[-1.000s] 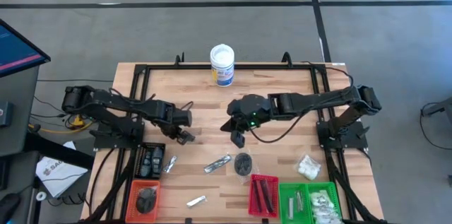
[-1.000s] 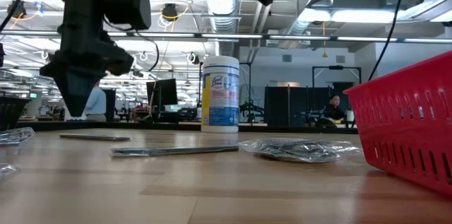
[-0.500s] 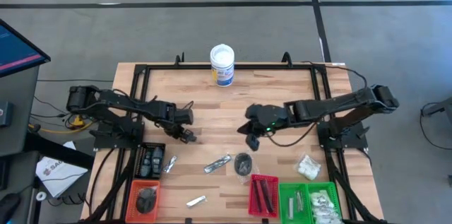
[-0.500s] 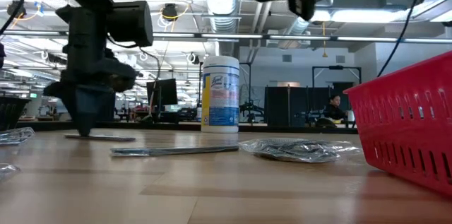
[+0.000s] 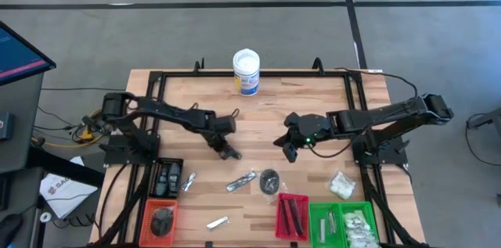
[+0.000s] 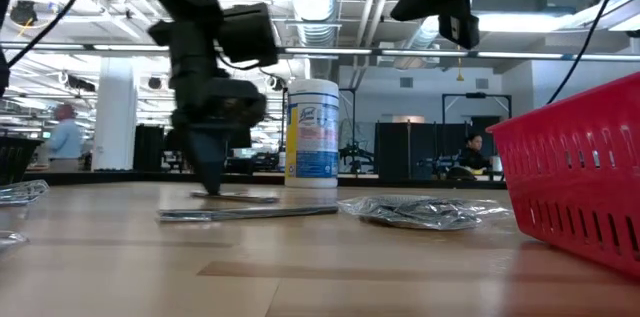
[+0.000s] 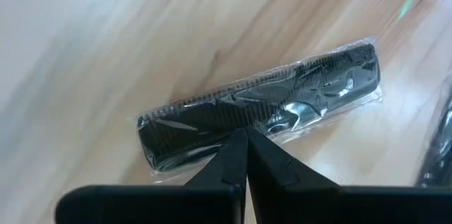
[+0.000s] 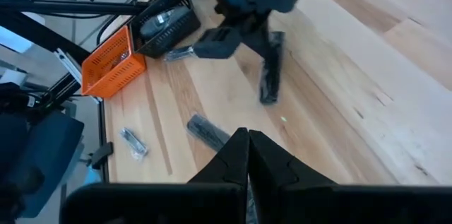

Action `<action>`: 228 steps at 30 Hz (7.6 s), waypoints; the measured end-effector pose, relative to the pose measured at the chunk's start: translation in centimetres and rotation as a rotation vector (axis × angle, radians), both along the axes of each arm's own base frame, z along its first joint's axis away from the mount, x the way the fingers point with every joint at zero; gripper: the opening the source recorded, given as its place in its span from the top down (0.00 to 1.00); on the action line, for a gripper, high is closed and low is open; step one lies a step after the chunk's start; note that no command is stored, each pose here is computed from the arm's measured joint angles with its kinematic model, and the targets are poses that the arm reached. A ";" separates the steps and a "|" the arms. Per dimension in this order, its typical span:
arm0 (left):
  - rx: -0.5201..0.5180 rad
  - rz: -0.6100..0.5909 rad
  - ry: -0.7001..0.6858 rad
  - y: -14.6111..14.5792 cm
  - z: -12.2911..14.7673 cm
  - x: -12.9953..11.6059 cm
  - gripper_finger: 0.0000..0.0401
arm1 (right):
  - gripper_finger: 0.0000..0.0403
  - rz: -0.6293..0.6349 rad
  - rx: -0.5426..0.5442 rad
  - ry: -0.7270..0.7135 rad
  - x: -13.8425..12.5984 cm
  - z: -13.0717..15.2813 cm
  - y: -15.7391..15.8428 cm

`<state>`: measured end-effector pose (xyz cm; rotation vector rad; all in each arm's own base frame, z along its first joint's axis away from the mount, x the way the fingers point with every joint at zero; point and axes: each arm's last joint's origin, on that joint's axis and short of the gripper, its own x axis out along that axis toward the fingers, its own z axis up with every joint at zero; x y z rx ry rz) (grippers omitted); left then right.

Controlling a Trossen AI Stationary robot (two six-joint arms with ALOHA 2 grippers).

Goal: Pick & Place Travel size toiletries
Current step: Put the black comb into the red bin

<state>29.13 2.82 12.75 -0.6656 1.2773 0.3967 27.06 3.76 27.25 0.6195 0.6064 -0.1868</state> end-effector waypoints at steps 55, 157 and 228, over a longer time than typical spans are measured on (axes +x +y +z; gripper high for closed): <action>0.032 -0.422 -0.316 -3.7 -1.1 11.8 1.00 | 1.00 -0.095 0.117 0.067 -1.1 -2.3 2.2; 0.282 -0.227 -0.579 -1.1 1.7 4.0 1.00 | 0.53 0.348 -0.567 0.024 -2.1 -9.2 -7.3; 0.339 -0.242 -0.440 -1.4 -2.7 4.5 1.00 | 0.51 0.334 -0.321 0.154 2.0 -14.2 -7.6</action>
